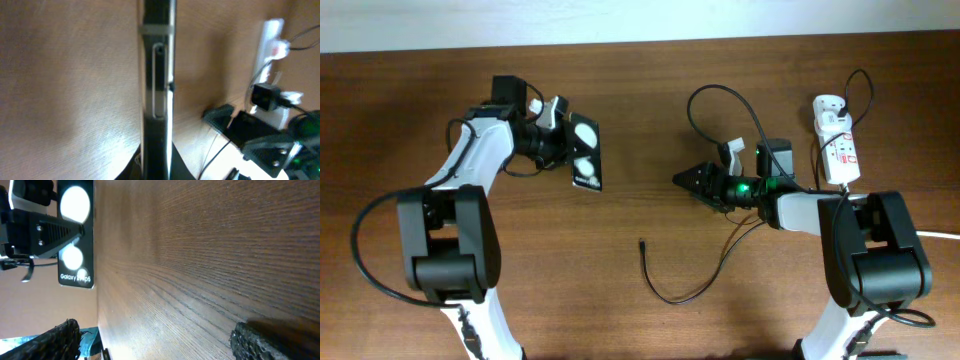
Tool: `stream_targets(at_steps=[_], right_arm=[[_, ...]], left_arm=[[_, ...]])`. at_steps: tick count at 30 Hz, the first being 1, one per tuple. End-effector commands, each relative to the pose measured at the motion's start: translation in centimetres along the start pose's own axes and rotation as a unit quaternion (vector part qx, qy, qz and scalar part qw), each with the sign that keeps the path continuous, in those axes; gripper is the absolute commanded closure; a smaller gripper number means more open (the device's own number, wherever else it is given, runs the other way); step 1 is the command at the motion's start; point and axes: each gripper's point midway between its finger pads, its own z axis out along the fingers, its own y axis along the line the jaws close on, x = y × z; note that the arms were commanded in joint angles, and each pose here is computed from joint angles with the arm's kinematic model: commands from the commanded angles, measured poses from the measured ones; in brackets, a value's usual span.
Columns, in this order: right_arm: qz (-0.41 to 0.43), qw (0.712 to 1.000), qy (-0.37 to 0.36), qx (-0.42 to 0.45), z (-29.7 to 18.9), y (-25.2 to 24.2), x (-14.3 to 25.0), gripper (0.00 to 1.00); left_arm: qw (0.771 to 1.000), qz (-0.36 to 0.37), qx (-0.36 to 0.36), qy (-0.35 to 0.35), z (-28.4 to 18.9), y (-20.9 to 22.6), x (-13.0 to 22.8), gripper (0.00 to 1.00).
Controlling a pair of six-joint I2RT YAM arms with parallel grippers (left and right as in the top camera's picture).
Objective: Plug charger to phone and switch on socket
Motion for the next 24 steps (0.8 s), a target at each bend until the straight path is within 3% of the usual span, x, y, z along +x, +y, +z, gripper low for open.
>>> stream_targets(at_steps=[1,3,13,14,15,16,17,18,24], right_arm=[[0.037,0.997,-0.014,0.068,0.1,-3.9,0.8,0.01],[0.038,0.997,-0.014,0.068,0.1,-3.9,0.8,0.01],[0.060,0.993,-0.014,0.102,-0.2,-5.3,1.3,0.01],[0.060,0.993,-0.014,0.102,-0.2,-5.3,1.3,0.08],[0.059,0.993,-0.013,0.102,-0.2,-5.3,1.3,0.33],[0.054,0.993,-0.013,0.102,-0.1,-5.3,1.3,0.66],[0.054,0.993,-0.013,0.102,-0.1,-5.3,1.4,0.88],[0.054,0.993,-0.013,0.102,-0.1,-5.3,1.4,0.96],[0.062,0.994,0.015,0.094,-0.7,-4.0,2.6,0.96]], left_arm=[[0.992,0.035,0.124,0.007,0.1,-3.2,1.9,1.00],[0.983,0.050,0.175,0.008,0.7,-3.4,3.0,1.00],[0.966,0.113,0.234,-0.014,0.9,-3.3,4.0,1.00],[0.966,0.113,0.234,-0.014,0.9,-3.3,4.0,1.00],[0.966,0.111,0.233,-0.014,0.9,-3.3,4.0,1.00],[0.966,0.111,0.233,-0.014,0.9,-3.2,4.0,1.00],[0.966,0.111,0.233,-0.014,0.9,-3.3,4.0,1.00],[0.966,0.111,0.233,-0.014,0.9,-3.3,4.0,1.00],[0.966,0.108,0.234,-0.013,0.9,-3.3,4.0,1.00]])
